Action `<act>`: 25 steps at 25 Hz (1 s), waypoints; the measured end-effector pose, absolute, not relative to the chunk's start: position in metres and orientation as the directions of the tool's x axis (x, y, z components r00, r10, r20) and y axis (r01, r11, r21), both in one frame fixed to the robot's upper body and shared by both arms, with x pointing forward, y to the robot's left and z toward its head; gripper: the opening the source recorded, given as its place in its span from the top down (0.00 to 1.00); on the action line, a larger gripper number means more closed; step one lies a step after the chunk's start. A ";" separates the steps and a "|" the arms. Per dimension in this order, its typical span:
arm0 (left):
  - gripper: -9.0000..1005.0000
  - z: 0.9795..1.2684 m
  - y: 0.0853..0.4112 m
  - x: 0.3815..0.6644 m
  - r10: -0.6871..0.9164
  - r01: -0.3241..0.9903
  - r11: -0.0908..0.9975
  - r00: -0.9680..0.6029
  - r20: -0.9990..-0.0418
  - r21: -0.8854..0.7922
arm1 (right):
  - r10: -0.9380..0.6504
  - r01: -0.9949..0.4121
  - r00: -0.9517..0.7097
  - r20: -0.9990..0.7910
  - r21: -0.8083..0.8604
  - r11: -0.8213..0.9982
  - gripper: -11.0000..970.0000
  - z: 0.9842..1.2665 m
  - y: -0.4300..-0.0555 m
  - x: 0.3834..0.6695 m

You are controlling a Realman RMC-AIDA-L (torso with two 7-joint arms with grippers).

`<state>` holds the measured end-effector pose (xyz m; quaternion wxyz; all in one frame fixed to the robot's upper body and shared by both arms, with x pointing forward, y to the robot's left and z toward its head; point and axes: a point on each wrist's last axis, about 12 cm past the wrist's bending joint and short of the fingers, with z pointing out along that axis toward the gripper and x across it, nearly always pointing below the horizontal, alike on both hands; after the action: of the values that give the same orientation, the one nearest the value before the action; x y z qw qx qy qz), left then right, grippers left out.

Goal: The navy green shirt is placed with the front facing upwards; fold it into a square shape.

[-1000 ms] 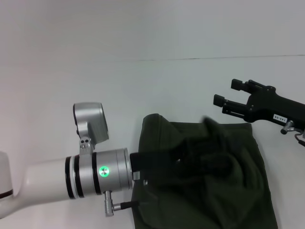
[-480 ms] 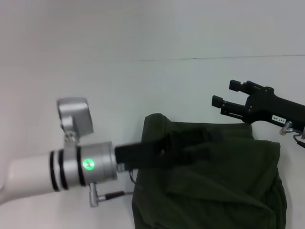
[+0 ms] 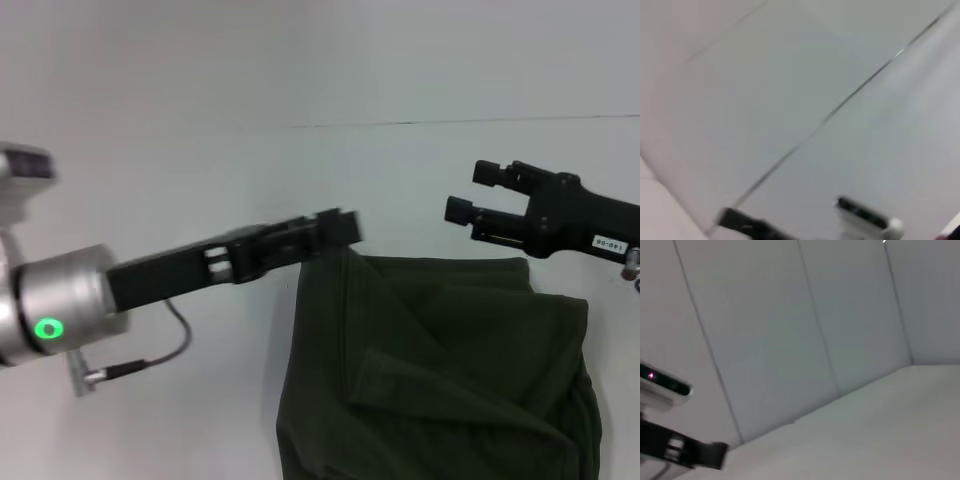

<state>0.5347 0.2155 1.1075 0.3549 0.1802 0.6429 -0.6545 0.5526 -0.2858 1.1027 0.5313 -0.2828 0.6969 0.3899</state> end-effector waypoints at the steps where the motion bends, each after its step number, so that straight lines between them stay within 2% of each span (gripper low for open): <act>1: 0.16 1.106 0.223 0.533 -0.233 0.721 0.113 -0.649 -0.724 -0.683 | 0.015 -0.812 -0.296 -0.955 0.260 0.523 0.12 1.109 -0.287 0.553; 5: 0.16 1.103 0.249 0.525 -0.213 0.805 0.247 -0.497 -0.841 -0.539 | -0.057 -0.816 -0.395 -0.917 0.322 0.480 0.12 1.134 -0.286 0.558; 11: 0.16 1.094 0.270 0.511 -0.128 0.847 0.361 -0.369 -0.920 -0.390 | -0.308 -0.813 -0.522 -0.795 0.357 0.459 0.12 1.174 -0.263 0.567; 18: 0.15 1.084 0.288 0.495 0.034 0.869 0.390 -0.342 -0.939 -0.303 | -0.566 -0.790 -0.611 -0.553 0.382 0.479 0.12 1.206 -0.221 0.580; 25: 0.16 1.080 0.290 0.481 0.059 0.886 0.375 -0.316 -0.947 -0.272 | -0.691 -0.769 -0.638 -0.339 0.312 0.558 0.12 1.202 -0.183 0.592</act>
<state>0.4809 0.2902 1.0796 0.4713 0.3463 0.6821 -0.4389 0.5918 -0.1825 1.2022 0.0887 -0.4158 0.8780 0.2198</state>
